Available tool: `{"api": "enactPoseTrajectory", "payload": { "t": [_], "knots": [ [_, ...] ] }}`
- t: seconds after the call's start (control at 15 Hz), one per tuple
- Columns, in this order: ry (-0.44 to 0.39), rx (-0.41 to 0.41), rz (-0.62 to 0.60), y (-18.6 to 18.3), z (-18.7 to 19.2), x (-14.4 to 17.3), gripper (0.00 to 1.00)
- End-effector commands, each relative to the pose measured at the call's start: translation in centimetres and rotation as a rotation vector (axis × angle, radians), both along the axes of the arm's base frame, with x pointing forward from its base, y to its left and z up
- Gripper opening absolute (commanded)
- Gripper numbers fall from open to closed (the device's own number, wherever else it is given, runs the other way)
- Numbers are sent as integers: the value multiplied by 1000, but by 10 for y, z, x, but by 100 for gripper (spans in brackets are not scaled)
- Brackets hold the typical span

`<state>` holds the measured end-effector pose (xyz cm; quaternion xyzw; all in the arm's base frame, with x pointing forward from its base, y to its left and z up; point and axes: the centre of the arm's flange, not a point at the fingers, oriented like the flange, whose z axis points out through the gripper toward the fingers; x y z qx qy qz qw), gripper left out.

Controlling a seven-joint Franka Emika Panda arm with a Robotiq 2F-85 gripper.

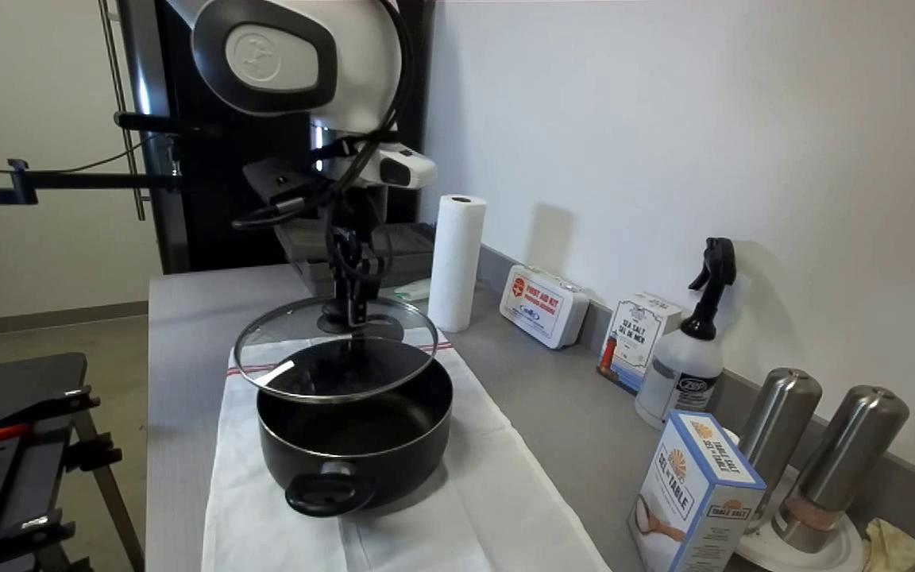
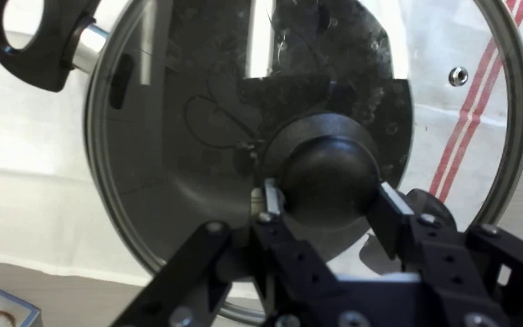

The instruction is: Remove the glass lid from the top of the black pot.

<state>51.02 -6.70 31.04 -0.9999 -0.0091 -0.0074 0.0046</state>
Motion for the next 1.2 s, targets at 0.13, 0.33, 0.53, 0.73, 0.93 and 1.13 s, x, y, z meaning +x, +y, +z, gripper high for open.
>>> {"api": "enactPoseTrajectory", "payload": {
  "t": [0.13, 0.33, 0.53, 0.73, 0.93, 1.13],
  "knots": [
    [41, -36, 141, 61, 5, -16, 24],
    [54, -64, 228, 96, 3, -20, 24],
    [63, -79, 321, 133, -5, -23, 24],
    [72, -82, 400, 166, -14, -28, 24],
    [84, -75, 465, 194, -25, -32, 24],
    [106, -70, 507, 211, -38, -34, 24]
  ]
}}
